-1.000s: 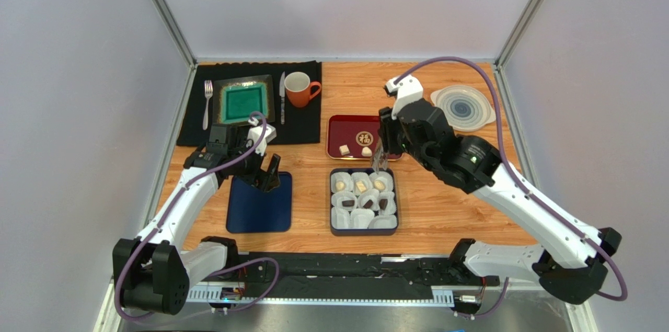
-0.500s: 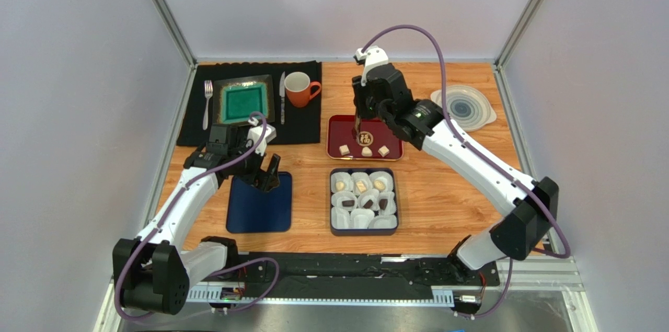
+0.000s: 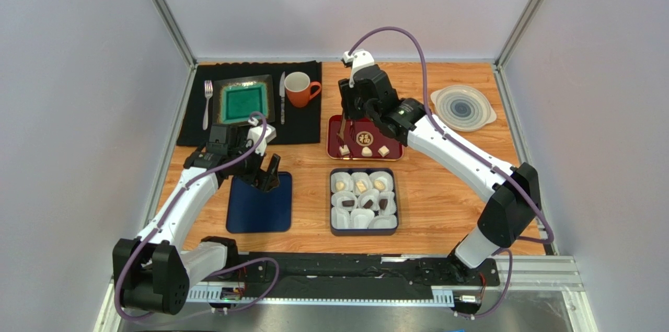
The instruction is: Pack the chocolate
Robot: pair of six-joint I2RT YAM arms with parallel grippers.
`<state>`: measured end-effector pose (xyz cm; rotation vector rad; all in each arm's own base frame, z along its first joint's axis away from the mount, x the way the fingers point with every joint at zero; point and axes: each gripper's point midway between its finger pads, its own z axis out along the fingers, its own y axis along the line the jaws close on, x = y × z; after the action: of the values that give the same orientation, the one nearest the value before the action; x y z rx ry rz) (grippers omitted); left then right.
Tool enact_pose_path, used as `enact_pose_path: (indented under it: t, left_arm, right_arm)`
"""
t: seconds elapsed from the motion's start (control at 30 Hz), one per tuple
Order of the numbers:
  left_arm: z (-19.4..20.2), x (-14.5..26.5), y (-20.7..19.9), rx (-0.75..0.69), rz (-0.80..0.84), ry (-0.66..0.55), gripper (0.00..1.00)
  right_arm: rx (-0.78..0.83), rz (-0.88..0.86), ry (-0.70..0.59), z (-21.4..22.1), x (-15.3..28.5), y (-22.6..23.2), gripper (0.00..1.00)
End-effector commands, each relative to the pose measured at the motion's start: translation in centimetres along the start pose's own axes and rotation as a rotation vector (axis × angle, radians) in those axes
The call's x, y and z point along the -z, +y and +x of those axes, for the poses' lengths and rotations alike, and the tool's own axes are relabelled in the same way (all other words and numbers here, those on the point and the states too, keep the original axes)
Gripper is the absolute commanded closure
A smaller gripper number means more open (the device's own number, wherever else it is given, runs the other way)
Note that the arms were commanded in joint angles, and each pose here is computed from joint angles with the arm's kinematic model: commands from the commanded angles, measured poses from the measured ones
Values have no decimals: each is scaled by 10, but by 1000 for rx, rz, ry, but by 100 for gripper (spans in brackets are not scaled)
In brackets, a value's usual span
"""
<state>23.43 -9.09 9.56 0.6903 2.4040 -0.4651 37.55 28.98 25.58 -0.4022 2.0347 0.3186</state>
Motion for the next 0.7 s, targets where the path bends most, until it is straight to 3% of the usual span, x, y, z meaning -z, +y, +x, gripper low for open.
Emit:
enact_pose_path:
  t: [0.0,0.67]
  left_arm:
    - [-17,8,3,-36,-12,-45,1]
    - [-17,9,4,-45,-19,-45,1]
  right_arm:
    - [-33,-10,-97,-30,-5,6,60]
    - [-45,23,-32,4,-31,3,60]
